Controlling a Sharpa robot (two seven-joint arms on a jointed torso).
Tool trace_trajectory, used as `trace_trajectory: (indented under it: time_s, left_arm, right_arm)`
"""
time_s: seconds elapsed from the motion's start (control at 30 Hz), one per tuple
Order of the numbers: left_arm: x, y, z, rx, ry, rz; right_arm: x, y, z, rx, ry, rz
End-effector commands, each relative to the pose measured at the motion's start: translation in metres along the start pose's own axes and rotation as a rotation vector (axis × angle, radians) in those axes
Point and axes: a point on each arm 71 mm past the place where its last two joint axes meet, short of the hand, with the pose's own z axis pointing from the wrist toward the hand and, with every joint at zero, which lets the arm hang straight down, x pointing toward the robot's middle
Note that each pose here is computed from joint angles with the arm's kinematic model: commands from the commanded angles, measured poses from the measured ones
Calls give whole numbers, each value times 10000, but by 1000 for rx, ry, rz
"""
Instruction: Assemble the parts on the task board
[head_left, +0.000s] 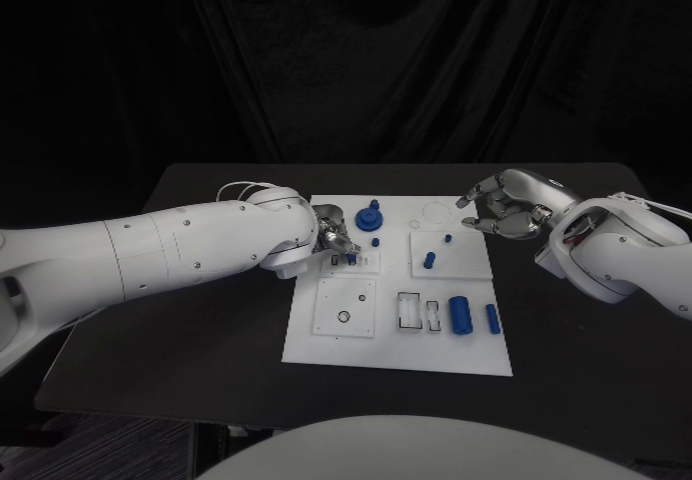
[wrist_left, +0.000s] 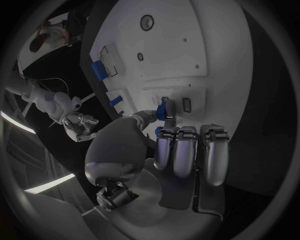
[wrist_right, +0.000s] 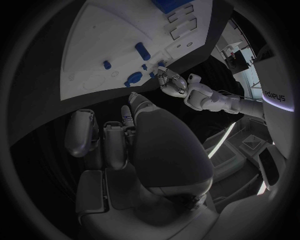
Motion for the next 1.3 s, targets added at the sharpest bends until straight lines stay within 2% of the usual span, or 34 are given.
trace_trajectory:
  time_s: [0.03,0.7,1.3]
  left_arm:
    - [25,1,-3,3,17,4]
    - [61,10,-11,8,21,0]
    - [55,7,10,35,-19,-25]
  right_arm:
    - [12,-17,-5,17,6,-4]
    - [27,-22,-6,22,14,-3]
    - [35,-28,-12,27,22,-3]
